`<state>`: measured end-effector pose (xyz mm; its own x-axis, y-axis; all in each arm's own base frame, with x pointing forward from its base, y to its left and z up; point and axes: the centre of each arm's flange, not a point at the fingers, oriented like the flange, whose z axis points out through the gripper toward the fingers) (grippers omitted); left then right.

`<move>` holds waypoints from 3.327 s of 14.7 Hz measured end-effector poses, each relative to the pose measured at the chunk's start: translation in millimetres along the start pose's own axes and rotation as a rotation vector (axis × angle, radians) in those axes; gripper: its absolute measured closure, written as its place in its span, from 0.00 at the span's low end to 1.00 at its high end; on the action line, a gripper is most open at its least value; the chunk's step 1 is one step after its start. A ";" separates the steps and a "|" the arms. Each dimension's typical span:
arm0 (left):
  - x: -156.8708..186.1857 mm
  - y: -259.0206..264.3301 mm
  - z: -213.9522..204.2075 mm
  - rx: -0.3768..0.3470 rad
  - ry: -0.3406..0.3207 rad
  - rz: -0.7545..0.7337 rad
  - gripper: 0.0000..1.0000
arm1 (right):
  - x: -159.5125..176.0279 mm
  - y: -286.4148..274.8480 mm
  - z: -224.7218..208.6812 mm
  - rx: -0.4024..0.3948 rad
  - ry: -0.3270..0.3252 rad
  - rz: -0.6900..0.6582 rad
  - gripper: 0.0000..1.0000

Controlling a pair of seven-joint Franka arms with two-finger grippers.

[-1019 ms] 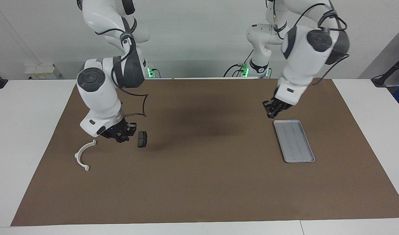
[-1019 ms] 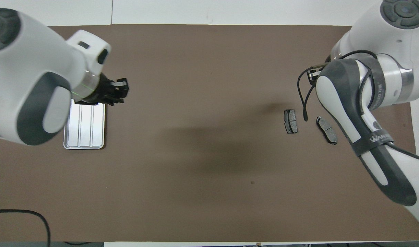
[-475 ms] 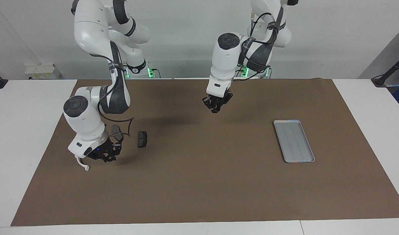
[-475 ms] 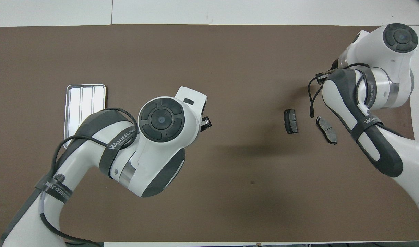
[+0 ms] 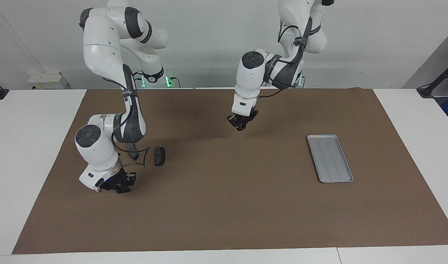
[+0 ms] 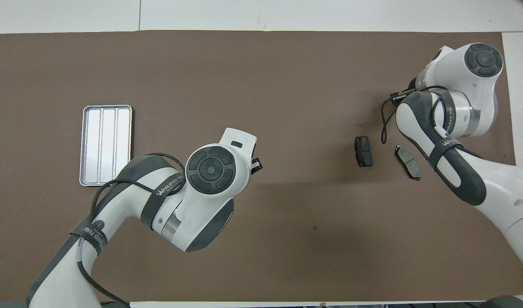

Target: Place bearing gear from tray to pile

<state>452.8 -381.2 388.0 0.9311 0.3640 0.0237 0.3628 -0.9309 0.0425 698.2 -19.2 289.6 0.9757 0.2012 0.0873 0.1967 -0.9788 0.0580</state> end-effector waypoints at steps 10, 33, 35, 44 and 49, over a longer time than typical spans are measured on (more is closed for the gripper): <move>-19.5 21.0 55.5 0.025 0.032 -0.013 0.76 | 0.4 -2.5 -24.1 0.001 -0.013 -0.004 0.00; -17.3 24.4 92.6 0.018 0.046 0.007 0.76 | -28.3 -111.4 -198.3 -0.005 -0.112 0.044 0.00; -13.5 23.4 91.7 0.022 0.061 0.019 0.62 | -28.6 -116.4 -200.1 -0.006 -0.111 0.055 0.00; 155.3 -95.3 -252.8 0.061 0.169 0.119 0.00 | -33.4 -208.4 -205.5 -0.018 -0.115 0.380 0.00; 253.8 -243.5 -278.8 0.075 0.132 0.347 0.00 | -56.8 -336.4 -175.9 -0.003 -0.071 0.639 0.00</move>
<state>590.2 -53.6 662.2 0.9880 0.0227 0.1525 0.0328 -0.9974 -0.0641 559.6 305.5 440.0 0.9044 -0.4248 0.0392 -0.4257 -0.9046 0.0193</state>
